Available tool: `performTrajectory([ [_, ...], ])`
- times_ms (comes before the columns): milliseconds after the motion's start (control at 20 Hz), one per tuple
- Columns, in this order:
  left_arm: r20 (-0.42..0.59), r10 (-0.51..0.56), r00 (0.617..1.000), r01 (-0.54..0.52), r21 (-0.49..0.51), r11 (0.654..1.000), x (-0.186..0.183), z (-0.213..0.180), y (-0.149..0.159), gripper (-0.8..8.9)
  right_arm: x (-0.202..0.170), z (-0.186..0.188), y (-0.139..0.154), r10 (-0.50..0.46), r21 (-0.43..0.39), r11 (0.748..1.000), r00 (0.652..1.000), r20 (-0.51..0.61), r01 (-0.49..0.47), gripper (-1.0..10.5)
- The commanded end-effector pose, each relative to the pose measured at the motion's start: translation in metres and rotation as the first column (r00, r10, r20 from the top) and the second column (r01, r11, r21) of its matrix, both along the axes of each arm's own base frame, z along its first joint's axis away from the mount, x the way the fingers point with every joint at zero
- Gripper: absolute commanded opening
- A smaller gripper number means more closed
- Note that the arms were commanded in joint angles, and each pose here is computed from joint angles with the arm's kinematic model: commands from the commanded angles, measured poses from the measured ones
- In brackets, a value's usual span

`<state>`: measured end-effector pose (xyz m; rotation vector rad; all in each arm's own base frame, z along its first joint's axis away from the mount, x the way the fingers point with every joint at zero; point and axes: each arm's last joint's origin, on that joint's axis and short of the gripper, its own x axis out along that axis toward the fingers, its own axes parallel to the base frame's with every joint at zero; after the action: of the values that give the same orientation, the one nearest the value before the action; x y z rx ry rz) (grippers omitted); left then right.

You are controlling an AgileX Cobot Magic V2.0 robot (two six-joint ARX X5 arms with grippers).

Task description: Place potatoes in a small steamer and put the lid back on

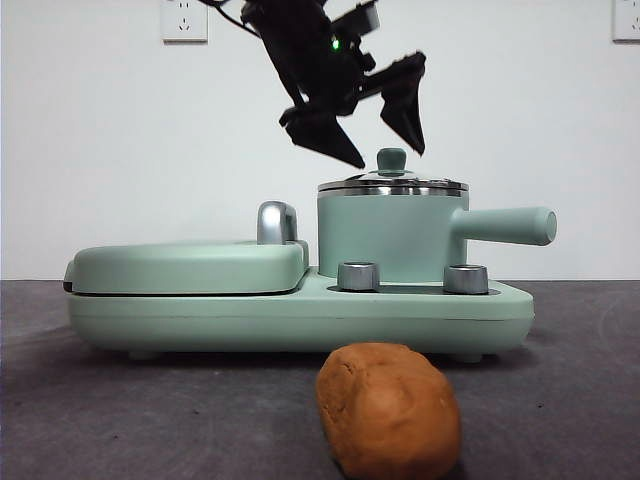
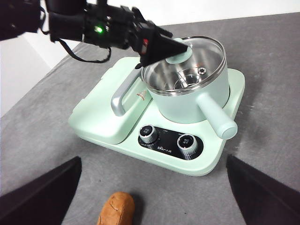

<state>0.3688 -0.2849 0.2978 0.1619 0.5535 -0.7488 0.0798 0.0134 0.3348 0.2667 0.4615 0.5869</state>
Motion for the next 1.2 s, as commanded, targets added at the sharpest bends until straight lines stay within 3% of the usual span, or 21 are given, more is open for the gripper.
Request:
performTrajectory([
  [50,0.018,-0.015,1.0,0.015,-0.008,1.0,0.002,0.0,-0.009,4.23,0.0,0.005,0.0,0.0,-0.001,1.0,1.0,0.015,0.0,4.9],
  [300,0.014,-0.022,1.0,0.022,0.0,1.0,0.0,-0.001,-0.011,2.69,0.0,0.005,0.0,-0.009,0.019,1.0,1.0,-0.001,0.009,4.9],
  [400,0.009,-0.024,1.0,0.024,0.004,1.0,0.0,-0.002,-0.011,2.64,0.0,0.005,0.0,-0.009,0.019,1.0,1.0,-0.001,0.009,4.9],
  [550,0.002,-0.027,1.0,0.027,0.009,1.0,-0.002,-0.002,-0.012,1.45,0.0,0.005,0.0,-0.009,0.019,1.0,1.0,-0.001,0.009,4.9],
  [850,0.007,-0.027,1.0,0.027,0.005,1.0,-0.002,-0.002,-0.012,0.75,0.0,0.005,0.0,-0.008,0.018,1.0,1.0,0.0,0.008,4.9],
  [1200,-0.001,-0.024,1.0,0.024,0.005,1.0,-0.006,0.017,-0.009,0.73,0.001,0.005,-0.001,-0.049,0.042,0.998,0.998,-0.033,0.05,4.9],
])
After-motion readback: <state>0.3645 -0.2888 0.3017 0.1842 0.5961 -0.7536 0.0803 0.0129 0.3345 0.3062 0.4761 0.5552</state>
